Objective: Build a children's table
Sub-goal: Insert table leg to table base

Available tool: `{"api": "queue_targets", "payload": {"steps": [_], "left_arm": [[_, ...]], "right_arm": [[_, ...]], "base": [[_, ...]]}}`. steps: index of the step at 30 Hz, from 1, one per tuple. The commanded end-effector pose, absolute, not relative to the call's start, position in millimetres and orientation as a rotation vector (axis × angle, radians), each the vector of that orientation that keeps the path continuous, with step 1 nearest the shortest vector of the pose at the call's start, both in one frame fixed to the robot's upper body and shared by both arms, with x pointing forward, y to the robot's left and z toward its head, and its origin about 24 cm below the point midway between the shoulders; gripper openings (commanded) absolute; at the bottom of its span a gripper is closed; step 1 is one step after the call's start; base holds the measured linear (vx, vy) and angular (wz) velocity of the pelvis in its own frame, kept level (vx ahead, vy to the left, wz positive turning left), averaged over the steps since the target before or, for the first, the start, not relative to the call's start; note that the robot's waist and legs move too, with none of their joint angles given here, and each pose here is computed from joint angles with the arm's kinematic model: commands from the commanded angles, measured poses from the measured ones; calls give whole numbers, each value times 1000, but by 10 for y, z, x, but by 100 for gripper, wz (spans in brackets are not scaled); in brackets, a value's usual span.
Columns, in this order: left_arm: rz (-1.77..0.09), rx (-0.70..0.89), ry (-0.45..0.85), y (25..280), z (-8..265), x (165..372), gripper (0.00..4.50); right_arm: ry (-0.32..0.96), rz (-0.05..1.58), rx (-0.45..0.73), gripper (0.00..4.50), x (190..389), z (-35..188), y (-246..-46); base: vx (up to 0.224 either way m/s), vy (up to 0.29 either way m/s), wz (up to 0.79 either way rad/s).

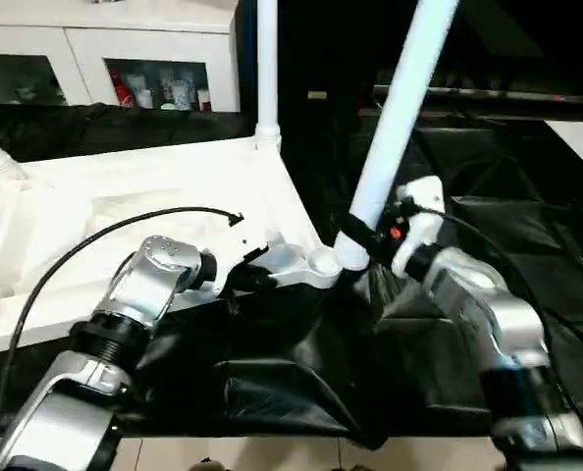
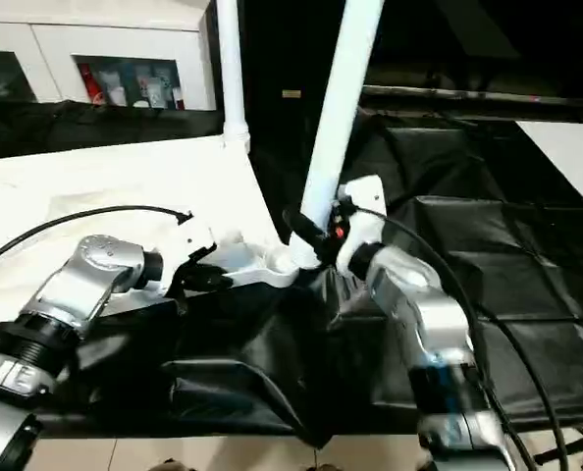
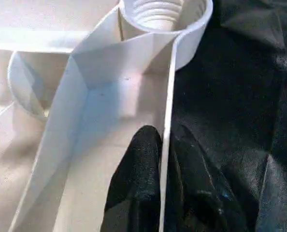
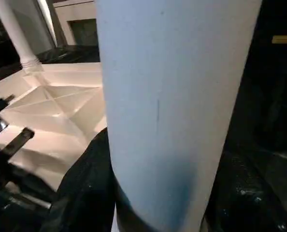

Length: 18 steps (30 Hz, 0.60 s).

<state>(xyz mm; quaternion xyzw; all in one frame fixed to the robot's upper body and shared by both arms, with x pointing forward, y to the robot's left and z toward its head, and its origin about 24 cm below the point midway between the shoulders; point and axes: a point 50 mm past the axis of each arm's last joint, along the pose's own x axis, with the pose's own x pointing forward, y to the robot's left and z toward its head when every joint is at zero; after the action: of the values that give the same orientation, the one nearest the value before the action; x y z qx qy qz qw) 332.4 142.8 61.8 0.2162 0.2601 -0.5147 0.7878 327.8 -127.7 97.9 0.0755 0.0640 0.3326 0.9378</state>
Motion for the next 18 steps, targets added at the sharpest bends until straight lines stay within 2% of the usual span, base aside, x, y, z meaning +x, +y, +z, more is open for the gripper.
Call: {"api": "queue_targets", "payload": {"steps": [1,2,5,11,18], "left_arm": [[-1119,494,631,1462,503,3275,7],[-1125,493,630,1447,500,3271,7],[-1123,465,586,1391,539,3283,0],[-1100,395,523,1313,617,3307,0],[-1095,383,530,1326,587,3279,0]], "right_arm": [[128,697,170,191,3344,999,-1236],[171,705,171,191,3389,903,-1209],[211,706,160,191,3432,799,-1171],[218,763,171,191,3448,794,-1041],[226,775,173,191,3483,749,-980]], "base": [[0,0,0],[0,0,0],[0,0,0],[0,0,0],[0,0,0]]}}
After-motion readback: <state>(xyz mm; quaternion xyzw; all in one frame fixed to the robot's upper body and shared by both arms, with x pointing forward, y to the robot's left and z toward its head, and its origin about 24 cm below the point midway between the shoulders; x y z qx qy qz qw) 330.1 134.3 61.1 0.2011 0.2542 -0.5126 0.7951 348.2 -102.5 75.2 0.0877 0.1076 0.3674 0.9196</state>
